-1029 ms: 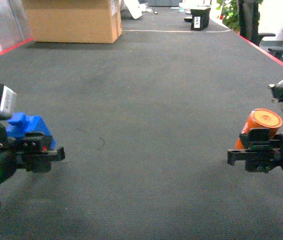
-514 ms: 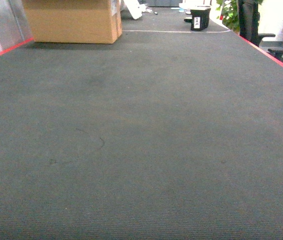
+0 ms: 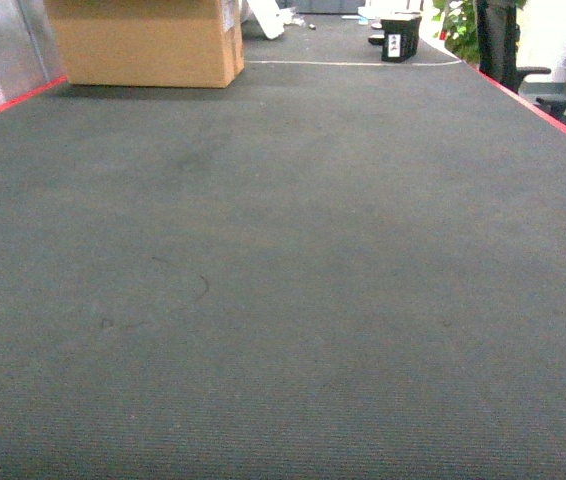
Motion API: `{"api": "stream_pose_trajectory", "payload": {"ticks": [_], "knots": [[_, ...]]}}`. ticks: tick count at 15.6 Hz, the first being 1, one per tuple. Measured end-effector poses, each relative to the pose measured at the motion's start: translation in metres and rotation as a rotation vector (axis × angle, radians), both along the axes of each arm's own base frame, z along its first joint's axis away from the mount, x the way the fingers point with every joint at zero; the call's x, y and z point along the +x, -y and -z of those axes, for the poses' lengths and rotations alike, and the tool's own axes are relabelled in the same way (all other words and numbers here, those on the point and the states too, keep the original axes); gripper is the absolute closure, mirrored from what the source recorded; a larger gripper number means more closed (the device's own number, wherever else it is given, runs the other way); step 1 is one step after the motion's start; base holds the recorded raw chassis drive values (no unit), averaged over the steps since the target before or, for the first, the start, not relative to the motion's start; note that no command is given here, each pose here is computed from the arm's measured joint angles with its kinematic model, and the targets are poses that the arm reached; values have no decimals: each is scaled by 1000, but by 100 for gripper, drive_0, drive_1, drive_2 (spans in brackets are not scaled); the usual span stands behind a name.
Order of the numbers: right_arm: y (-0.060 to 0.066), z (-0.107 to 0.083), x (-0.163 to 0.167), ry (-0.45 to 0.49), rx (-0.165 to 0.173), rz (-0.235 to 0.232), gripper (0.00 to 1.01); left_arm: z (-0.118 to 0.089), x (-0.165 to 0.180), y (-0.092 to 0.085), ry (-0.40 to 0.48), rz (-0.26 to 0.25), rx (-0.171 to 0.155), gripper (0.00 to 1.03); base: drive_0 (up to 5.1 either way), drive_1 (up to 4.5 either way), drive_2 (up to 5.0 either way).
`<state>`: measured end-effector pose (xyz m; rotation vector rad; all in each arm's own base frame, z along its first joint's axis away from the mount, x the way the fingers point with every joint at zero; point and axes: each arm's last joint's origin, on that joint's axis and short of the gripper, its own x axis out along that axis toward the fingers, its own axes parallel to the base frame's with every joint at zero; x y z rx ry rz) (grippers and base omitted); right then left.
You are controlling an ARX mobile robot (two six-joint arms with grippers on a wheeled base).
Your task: Sort blue parts and orange caps into right shelf containers
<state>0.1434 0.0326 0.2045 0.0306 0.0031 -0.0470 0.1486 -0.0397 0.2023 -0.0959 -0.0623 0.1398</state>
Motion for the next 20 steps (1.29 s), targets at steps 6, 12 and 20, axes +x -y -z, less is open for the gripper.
{"api": "stream_pose_trajectory", "payload": {"ticks": [6, 12, 20], "knots": [[6, -18, -40, 137, 48, 66, 61, -29, -38, 8, 123, 21, -85, 60, 0, 0, 0], [9, -15, -44, 30, -6, -14, 61, -30, -39, 6, 36, 68, 1, 60, 0, 0, 0], [33, 30, -46, 0, -23, -47, 61, 27, -51, -39, -73, 143, 81, 60, 0, 0, 0]]}}
